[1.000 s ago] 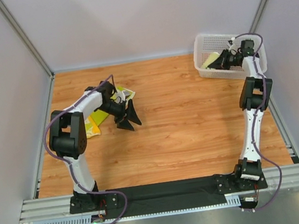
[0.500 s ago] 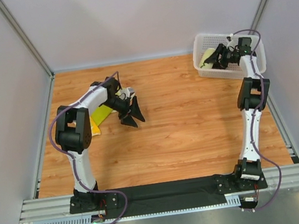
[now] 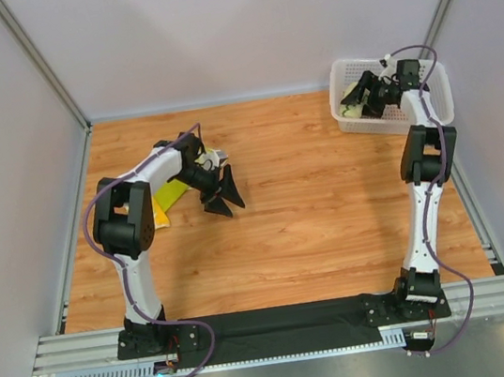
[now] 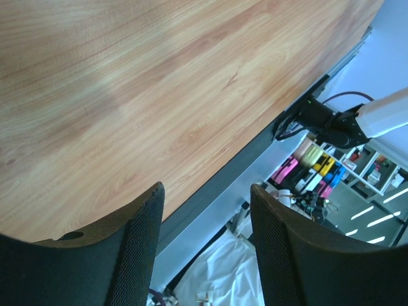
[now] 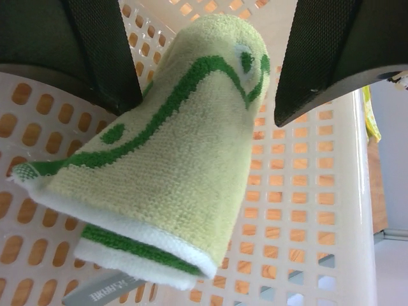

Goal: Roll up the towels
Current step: Place the rolled towel into the container

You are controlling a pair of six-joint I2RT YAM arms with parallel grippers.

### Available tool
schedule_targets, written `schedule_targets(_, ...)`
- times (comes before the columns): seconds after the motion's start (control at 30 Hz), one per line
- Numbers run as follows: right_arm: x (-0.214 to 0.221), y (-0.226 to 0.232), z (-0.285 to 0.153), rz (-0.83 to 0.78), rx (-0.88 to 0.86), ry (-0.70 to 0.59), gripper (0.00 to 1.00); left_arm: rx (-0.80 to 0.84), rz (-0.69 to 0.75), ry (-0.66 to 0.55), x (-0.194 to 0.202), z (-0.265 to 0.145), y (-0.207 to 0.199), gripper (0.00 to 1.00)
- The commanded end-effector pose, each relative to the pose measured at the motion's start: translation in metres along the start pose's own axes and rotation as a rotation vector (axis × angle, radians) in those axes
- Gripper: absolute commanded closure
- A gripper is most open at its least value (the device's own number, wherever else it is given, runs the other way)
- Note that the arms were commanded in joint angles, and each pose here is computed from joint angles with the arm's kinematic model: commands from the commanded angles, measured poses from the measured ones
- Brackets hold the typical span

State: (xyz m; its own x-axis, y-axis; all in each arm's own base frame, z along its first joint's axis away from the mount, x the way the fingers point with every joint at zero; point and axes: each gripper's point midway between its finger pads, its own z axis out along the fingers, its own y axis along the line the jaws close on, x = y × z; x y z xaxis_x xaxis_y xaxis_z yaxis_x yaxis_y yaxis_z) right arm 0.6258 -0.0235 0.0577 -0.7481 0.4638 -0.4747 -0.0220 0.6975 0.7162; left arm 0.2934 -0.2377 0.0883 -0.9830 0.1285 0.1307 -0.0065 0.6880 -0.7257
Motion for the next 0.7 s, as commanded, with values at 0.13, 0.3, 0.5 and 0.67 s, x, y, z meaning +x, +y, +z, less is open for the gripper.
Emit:
schedule_targets(0.13, -0.006, 0.014, -0.032, -0.026, 0.055, 0.009, 0.00, 0.015, 0.036, -0.038, 0.008, -0.008, -0.010, 0.37)
schedule_targets(0.3, -0.007, 0.020, -0.045, -0.029, 0.085, 0.012, 0.00, 0.015, 0.051, -0.042, 0.012, -0.010, -0.012, 0.38)
schedule_targets(0.5, -0.011, 0.018, -0.059, -0.022, 0.138, -0.012, 0.00, 0.021, 0.057, -0.052, 0.016, -0.011, -0.012, 0.38)
schedule_targets(0.67, -0.023, 0.018, -0.063, -0.013, 0.142, -0.055, 0.00, 0.019, 0.066, -0.057, 0.020, -0.011, -0.010, 0.38)
